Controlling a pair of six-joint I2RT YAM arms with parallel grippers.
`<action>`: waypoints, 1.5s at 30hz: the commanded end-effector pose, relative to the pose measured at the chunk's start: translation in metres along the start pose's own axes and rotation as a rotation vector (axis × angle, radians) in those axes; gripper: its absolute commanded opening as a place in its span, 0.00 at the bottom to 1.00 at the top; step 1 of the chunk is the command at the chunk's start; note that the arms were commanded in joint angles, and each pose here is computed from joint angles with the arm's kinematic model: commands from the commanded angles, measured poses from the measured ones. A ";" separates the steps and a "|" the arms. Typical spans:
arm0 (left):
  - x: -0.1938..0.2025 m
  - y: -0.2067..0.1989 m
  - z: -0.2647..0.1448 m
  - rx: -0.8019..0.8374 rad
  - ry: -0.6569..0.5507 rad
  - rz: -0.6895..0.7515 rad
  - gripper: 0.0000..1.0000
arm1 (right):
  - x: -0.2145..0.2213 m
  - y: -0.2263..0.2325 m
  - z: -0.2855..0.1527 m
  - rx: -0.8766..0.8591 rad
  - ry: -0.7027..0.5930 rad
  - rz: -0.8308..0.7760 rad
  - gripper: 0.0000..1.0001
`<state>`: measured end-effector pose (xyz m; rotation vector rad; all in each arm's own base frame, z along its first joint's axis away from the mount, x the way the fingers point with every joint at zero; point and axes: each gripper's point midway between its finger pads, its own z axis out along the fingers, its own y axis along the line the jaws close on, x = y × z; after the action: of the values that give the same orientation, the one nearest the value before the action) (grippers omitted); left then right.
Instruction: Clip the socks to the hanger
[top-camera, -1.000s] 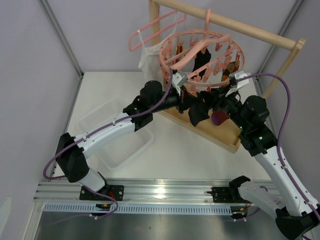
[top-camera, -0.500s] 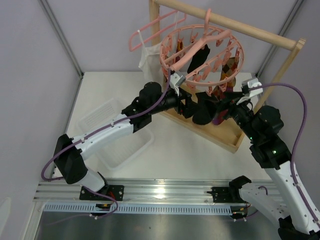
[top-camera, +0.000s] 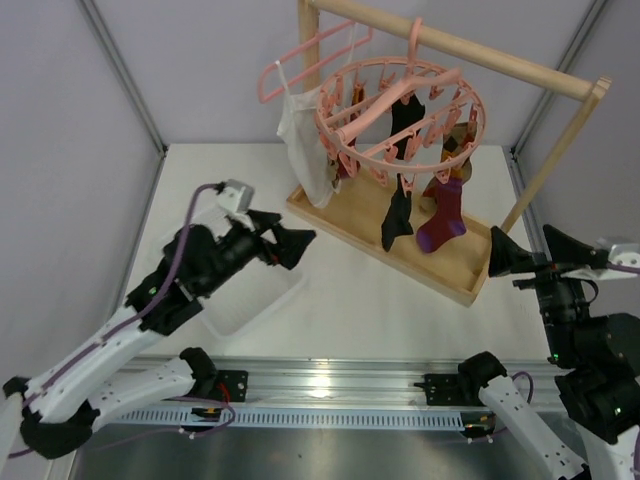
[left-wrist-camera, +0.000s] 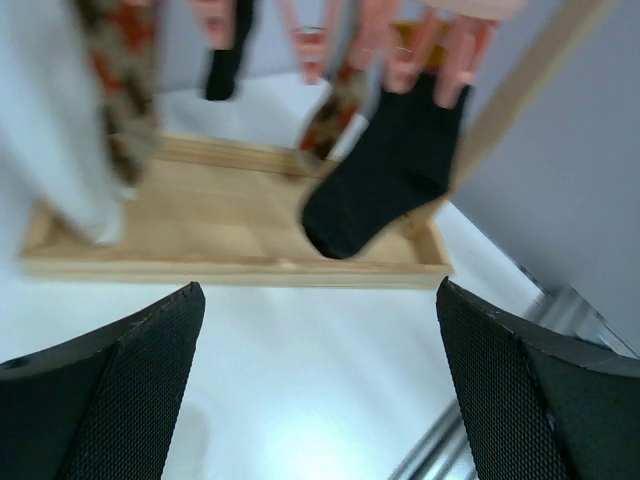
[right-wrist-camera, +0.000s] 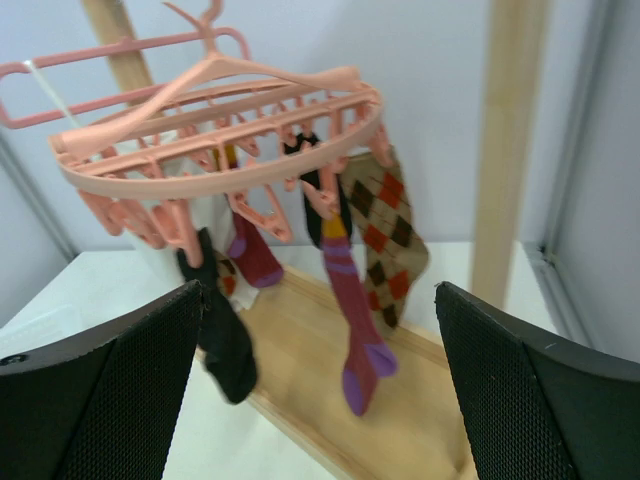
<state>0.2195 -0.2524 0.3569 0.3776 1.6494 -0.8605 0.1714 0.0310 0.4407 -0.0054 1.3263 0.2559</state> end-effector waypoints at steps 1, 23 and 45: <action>0.012 0.063 -0.058 -0.317 -0.013 0.010 1.00 | 0.015 -0.036 -0.025 0.160 0.033 -0.036 0.99; 0.055 0.159 -0.221 -0.670 -0.319 -0.044 1.00 | 0.044 -0.076 -0.078 0.290 -0.003 -0.025 0.99; 0.057 0.160 -0.214 -0.685 -0.303 -0.013 1.00 | 0.048 -0.070 -0.071 0.273 0.001 0.011 0.99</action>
<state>0.1665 -0.0130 0.2500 -0.1912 1.6286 -0.2457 0.1242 -0.0410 0.3635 0.2238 1.3667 0.0668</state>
